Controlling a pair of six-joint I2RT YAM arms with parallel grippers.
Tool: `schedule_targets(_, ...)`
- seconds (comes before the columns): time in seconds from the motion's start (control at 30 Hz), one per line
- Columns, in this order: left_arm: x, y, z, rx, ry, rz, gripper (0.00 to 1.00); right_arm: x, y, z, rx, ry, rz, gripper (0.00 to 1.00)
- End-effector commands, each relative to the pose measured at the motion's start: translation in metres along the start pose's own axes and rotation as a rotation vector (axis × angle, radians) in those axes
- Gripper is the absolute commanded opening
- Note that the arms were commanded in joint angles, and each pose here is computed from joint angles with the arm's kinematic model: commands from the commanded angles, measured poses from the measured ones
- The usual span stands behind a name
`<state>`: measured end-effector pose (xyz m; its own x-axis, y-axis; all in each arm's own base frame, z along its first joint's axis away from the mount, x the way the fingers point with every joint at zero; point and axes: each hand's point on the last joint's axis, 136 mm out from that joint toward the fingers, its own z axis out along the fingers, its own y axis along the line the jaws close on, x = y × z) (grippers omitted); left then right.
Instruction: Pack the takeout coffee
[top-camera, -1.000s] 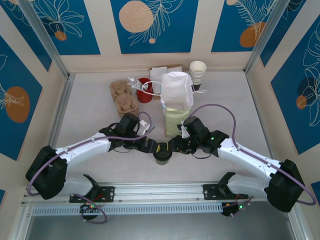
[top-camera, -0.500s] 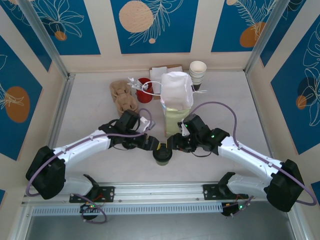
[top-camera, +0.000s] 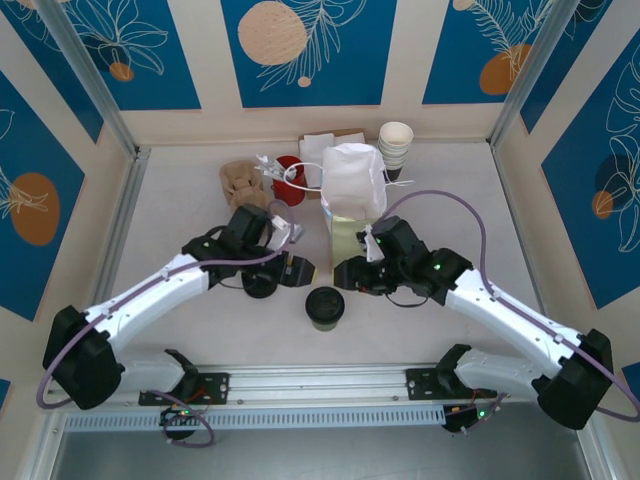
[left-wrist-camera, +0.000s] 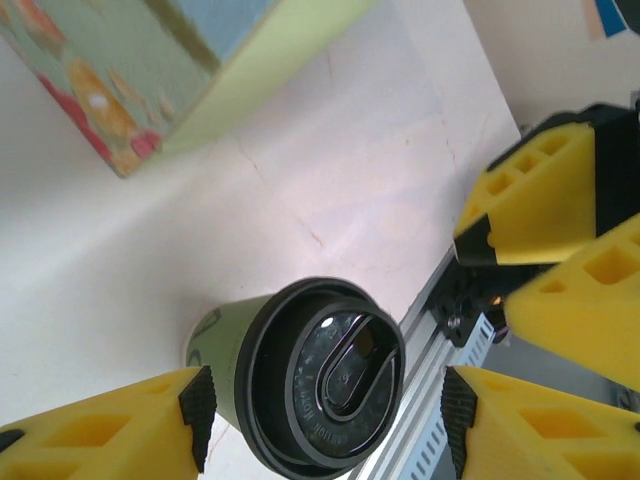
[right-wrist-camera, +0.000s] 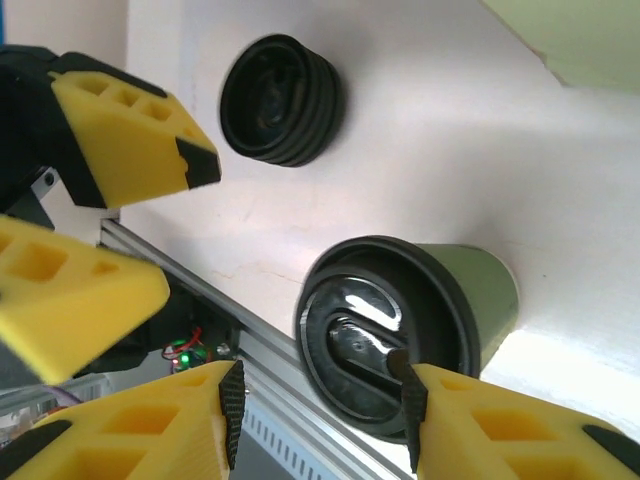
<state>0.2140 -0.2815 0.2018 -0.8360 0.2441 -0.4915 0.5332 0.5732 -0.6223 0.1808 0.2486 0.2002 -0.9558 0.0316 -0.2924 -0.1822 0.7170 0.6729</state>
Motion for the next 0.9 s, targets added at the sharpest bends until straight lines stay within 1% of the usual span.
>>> schedule_targets(0.0,-0.025,-0.003,-0.031,-0.058,-0.085,0.042,0.64,-0.003,0.02,-0.025,-0.038,-0.034,-0.072,0.48)
schedule_targets(0.17,-0.063,-0.002,-0.068,-0.173,-0.198,0.072,0.64,-0.019,0.035,-0.054,-0.062,-0.137,-0.141,0.48)
schedule_targets(0.27,-0.086,-0.004,-0.091,-0.234,-0.273,0.095,0.65,-0.035,0.044,-0.075,-0.073,-0.194,-0.179,0.47)
schedule_targets(0.37,-0.106,0.001,-0.111,-0.313,-0.344,0.099,0.65,-0.054,0.051,-0.096,-0.077,-0.25,-0.206,0.47)
schedule_targets(0.63,-0.158,0.012,-0.15,-0.361,-0.522,0.054,0.66,-0.109,0.055,-0.151,-0.072,-0.428,-0.242,0.47)
schedule_targets(0.8,-0.182,0.019,-0.171,-0.39,-0.608,0.033,0.66,-0.14,0.047,-0.169,-0.058,-0.504,-0.234,0.47)
schedule_targets(0.87,-0.188,0.023,-0.176,-0.409,-0.636,0.031,0.68,-0.151,0.041,-0.174,-0.063,-0.522,-0.214,0.47)
